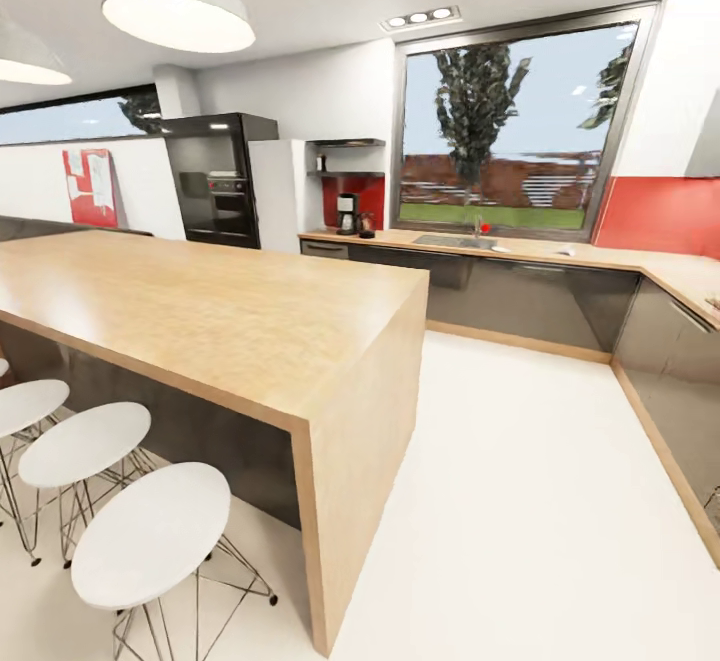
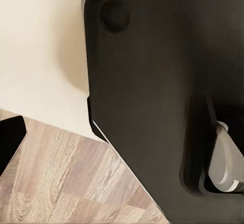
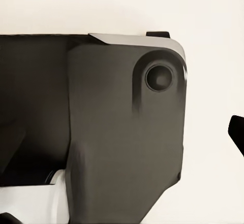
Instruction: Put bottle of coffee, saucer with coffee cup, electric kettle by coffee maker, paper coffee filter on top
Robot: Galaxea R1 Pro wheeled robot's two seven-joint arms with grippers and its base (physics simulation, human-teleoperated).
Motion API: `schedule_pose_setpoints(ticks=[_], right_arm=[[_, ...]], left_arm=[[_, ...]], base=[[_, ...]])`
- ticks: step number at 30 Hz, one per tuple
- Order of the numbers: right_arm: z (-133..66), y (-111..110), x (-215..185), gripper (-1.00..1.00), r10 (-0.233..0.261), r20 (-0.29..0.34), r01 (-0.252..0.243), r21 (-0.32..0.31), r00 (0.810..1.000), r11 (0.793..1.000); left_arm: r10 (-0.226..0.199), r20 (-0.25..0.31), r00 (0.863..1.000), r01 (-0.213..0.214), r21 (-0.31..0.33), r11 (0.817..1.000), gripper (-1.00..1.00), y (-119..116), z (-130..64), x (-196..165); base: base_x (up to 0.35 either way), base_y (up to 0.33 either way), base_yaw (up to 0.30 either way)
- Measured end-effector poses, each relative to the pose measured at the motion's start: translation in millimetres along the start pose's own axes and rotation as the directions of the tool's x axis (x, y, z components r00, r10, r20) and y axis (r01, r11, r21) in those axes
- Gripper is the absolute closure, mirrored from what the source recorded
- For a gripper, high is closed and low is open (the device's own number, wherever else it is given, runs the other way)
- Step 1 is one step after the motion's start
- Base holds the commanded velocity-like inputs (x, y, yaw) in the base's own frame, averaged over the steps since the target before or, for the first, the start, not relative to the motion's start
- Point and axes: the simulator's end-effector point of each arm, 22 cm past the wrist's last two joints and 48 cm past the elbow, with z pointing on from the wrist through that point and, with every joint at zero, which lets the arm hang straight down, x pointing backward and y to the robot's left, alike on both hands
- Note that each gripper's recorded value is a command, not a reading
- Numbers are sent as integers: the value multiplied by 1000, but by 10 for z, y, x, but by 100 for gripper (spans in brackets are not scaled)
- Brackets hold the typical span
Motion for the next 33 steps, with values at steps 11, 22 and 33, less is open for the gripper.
schedule_pose_setpoints(ticks=[11, 22, 33], right_arm=[[-120, 3, 24, -100, 0, -2, 0, 0, 1000, 1000], [-231, 9, 42, -100, 0, -1, 0, 0, 1000, 1000], [-333, 15, 67, -100, 0, -1, 0, 0, 1000, 1000]], left_arm=[[-1, 0, 1000, 1, -1, 1000, -100, 8, -117, 32], [-2, -1, 1000, 2, 0, 1000, -100, 0, -224, 70], [-5, -1, 1000, 5, 0, 1000, -100, -5, -322, 111]], base=[[0, 0, -274], [0, 0, -275], [0, 0, -275]])
